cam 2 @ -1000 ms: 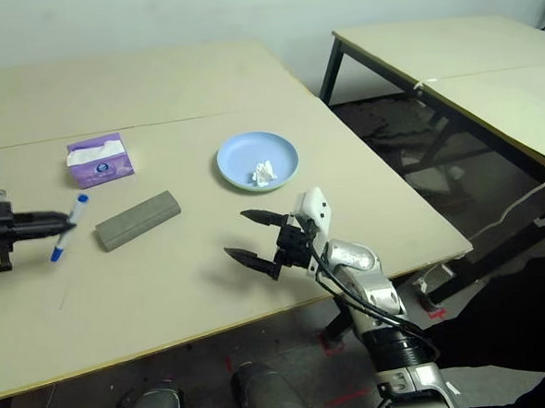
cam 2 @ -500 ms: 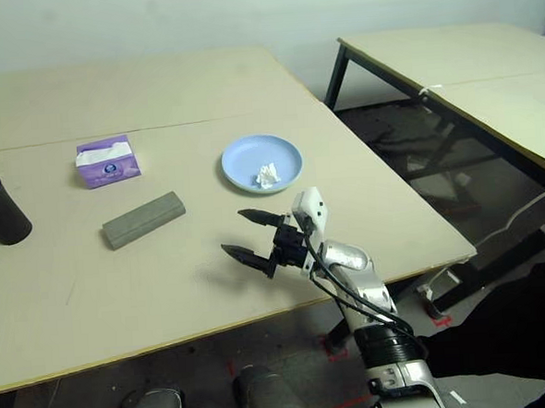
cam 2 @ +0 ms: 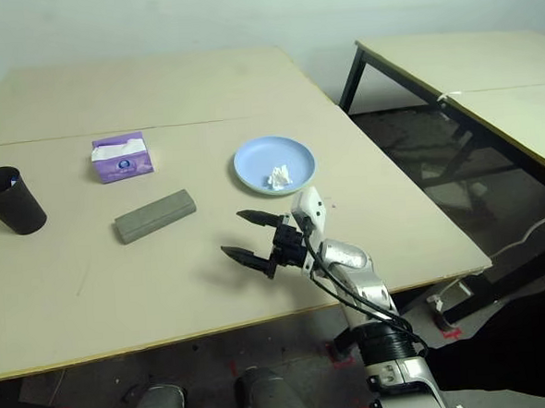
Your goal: Organize and tidy the items on the table.
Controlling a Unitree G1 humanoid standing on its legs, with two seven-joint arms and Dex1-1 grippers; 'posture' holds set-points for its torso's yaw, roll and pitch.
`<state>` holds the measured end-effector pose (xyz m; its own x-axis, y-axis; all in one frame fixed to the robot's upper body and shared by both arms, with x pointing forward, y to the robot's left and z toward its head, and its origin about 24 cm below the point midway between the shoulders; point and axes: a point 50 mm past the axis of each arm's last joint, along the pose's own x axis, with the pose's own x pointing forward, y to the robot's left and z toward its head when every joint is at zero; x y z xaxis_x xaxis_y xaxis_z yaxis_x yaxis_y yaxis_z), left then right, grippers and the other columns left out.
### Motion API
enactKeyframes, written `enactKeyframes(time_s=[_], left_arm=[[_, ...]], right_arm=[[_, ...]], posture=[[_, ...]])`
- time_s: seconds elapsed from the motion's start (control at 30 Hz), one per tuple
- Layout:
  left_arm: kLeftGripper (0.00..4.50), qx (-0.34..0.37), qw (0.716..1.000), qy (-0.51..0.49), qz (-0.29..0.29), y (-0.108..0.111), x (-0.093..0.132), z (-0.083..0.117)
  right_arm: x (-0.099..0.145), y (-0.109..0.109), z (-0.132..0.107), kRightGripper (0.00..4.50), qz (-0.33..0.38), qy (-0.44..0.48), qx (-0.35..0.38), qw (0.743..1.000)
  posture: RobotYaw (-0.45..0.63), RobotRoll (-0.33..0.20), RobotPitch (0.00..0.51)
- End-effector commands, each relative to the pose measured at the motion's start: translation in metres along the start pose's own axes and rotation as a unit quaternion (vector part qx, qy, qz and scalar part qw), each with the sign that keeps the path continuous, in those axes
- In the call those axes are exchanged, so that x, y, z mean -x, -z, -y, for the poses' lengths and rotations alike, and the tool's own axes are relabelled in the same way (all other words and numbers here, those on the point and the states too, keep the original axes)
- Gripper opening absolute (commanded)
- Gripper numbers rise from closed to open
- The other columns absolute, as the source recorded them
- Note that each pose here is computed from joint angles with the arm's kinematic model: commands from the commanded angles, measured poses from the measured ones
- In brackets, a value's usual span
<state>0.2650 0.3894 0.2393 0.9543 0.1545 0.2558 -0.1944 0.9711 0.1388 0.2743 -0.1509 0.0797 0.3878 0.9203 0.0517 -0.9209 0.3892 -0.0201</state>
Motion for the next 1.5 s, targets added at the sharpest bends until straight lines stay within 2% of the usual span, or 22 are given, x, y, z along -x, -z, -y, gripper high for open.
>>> enactKeyframes(time_s=[0.03,0.33,0.67,1.07,1.1,1.2,1.33,1.5], left_arm=[[0.24,0.001,1.0,0.005,-0.01,0.012,-0.008,0.01],[0.24,0.015,1.0,0.012,-0.019,0.024,-0.013,0.021],[0.24,0.02,0.999,-0.016,-0.027,0.031,0.005,0.018],[4.31,0.03,0.999,-0.033,-0.02,0.026,0.014,0.017],[4.47,0.031,0.999,-0.033,-0.019,0.025,0.014,0.017],[4.47,0.031,0.999,-0.028,-0.014,0.024,0.014,0.019],[4.47,0.041,0.999,-0.013,0.008,0.019,0.019,0.017],[4.47,0.037,0.999,0.014,0.0,0.027,0.051,0.005]], right_arm=[[0.004,-0.002,0.001,4.5,-0.007,0.002,0.006,1.0],[0.009,-0.003,0.0,4.5,-0.01,0.01,0.01,1.0],[0.01,-0.007,0.005,4.5,-0.012,0.018,0.018,1.0],[0.006,-0.013,0.009,4.5,-0.007,0.012,0.025,1.0],[0.007,-0.012,0.009,4.5,-0.007,0.012,0.025,1.0],[0.007,-0.012,0.011,4.5,-0.002,0.023,0.024,0.999],[0.014,-0.023,0.024,4.5,0.034,0.093,0.024,0.995],[0.048,-0.029,0.045,4.5,0.037,0.246,0.06,0.967]], posture=[[0.02,0.0,0.057],[-0.01,0.0,0.06],[0.0,0.0,0.061],[0.01,0.0,0.057],[0.01,0.0,0.055],[0.01,0.0,0.055],[0.02,0.0,0.06],[0.01,0.0,0.07]])
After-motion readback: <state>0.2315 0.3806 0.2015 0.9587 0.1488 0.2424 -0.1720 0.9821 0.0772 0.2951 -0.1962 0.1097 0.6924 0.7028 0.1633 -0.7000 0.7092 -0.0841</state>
